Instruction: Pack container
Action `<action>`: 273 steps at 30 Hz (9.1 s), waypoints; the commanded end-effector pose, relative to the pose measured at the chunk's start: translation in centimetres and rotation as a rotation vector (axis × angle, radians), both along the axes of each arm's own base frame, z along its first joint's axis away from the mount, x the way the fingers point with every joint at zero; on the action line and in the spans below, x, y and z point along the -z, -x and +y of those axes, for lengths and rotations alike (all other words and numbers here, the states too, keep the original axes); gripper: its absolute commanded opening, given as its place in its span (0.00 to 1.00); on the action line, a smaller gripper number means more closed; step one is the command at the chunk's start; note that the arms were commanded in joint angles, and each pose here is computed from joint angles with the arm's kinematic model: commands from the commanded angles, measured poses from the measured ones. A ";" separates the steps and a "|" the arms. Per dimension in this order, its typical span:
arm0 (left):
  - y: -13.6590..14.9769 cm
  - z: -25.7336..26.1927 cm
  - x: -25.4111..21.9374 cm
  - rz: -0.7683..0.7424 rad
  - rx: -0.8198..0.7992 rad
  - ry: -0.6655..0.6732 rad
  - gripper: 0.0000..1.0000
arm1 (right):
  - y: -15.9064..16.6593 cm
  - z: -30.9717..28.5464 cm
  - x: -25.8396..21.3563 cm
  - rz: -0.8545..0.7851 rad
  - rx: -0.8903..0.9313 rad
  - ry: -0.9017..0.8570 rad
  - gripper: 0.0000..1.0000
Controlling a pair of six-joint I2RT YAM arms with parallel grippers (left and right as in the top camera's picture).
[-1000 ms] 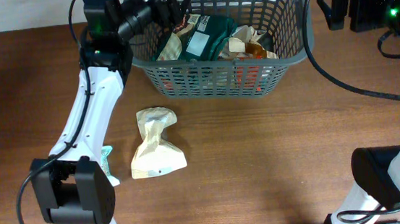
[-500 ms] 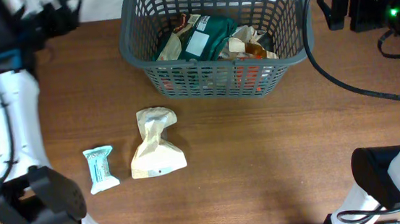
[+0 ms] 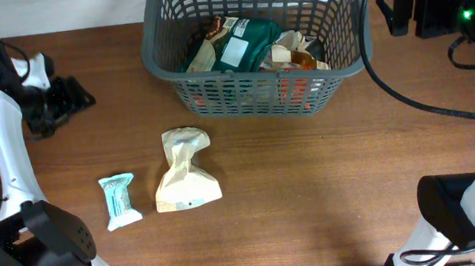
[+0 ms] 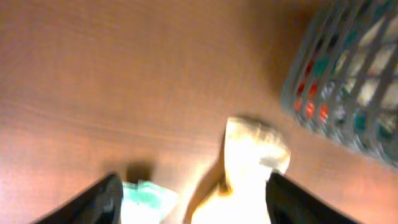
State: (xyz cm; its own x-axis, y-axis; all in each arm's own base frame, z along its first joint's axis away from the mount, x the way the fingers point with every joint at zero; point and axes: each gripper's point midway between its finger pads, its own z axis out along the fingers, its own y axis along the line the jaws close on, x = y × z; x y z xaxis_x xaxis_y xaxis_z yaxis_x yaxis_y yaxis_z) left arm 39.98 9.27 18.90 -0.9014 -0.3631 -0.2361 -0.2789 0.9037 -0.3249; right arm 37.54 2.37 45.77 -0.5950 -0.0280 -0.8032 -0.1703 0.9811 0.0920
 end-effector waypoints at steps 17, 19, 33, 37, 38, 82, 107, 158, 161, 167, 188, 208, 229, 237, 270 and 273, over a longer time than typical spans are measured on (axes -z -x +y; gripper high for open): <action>10.5 -6.2 -4.4 0.254 0.058 -0.261 0.73 | 0.0 -0.5 0.3 0.010 0.027 0.023 0.99; 11.1 -6.6 -4.0 0.266 0.041 -0.285 0.73 | 0.0 -0.5 0.3 0.010 0.027 0.023 0.99; 16.3 -9.1 6.1 0.381 -0.001 -0.297 0.74 | 0.0 -0.5 0.3 0.010 0.030 0.019 0.99; 17.2 -8.1 8.2 0.367 -0.049 -0.349 0.74 | 0.0 -0.5 0.3 0.011 0.032 0.017 0.99; 17.3 -7.6 8.5 0.358 -0.068 -0.373 0.74 | 0.0 -0.5 0.3 0.011 0.032 0.016 0.99; 15.5 -3.5 14.4 0.138 -0.095 -0.349 0.79 | 0.0 -0.3 0.2 0.016 0.041 -0.009 0.99; 13.1 -2.7 16.9 0.107 -0.129 -0.307 0.81 | 0.0 -0.3 0.2 0.016 0.040 -0.009 0.99; -1.6 -1.5 -5.2 -0.452 -0.126 -0.288 0.02 | 0.1 0.1 0.2 0.017 0.027 -0.029 0.99; -3.2 -2.8 -12.3 -0.651 -0.054 -0.272 0.02 | 0.1 0.1 0.2 0.017 0.027 -0.029 0.99; -5.1 -8.9 -23.0 -1.085 0.246 -0.105 0.02 | 0.1 0.1 0.2 0.017 0.027 -0.029 0.99; -11.9 -28.6 -18.4 -1.280 0.682 0.331 0.02 | 0.1 0.3 0.2 0.017 0.015 -0.038 0.99; -13.2 -28.2 -17.2 -1.174 0.600 0.343 0.95 | 0.1 0.3 0.2 0.017 0.016 -0.036 0.99; 1.3 -3.8 -15.2 -0.339 0.071 -0.513 0.99 | 0.1 0.2 0.2 0.015 0.011 -0.026 0.99; 6.8 -8.8 -3.6 0.044 0.222 -0.279 1.00 | 0.1 0.2 0.2 0.015 0.011 -0.026 0.99; 23.5 -17.6 6.9 0.035 0.152 -0.210 1.00 | 0.1 0.2 0.2 0.015 0.011 -0.026 0.99; 23.8 -18.0 7.7 -0.001 0.161 -0.191 1.00 | 0.1 0.3 0.2 0.015 0.008 -0.028 0.99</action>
